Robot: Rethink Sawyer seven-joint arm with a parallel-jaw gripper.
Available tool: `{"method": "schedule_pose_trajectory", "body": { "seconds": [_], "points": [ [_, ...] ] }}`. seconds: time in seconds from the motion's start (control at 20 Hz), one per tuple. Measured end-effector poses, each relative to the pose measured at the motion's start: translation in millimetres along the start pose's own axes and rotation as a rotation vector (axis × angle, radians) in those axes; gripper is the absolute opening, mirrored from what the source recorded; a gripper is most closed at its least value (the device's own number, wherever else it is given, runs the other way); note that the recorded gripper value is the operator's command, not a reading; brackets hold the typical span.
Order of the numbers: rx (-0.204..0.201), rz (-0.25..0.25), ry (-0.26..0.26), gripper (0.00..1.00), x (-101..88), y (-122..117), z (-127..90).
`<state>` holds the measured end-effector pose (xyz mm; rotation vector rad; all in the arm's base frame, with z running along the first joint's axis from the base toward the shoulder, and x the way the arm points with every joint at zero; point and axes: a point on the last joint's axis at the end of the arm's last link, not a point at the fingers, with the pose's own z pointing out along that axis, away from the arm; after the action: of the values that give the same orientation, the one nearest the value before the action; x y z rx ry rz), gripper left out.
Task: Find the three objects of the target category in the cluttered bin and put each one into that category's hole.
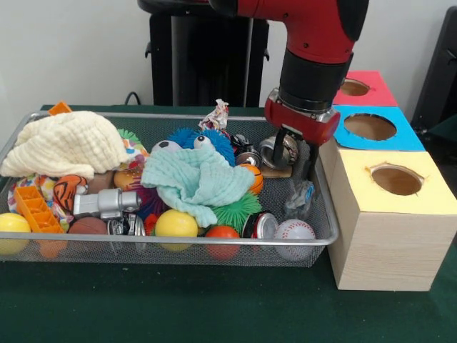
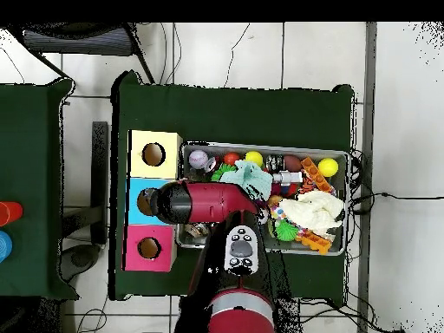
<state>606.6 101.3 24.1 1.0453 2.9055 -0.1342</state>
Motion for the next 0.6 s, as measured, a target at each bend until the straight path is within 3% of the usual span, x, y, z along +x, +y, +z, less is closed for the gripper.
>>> {"method": "schedule_pose_trajectory", "body": {
  "seconds": [0.6],
  "points": [
    [-0.031, 0.013, -0.039, 1.0, -9.0, 13, 50]
  ]
}}
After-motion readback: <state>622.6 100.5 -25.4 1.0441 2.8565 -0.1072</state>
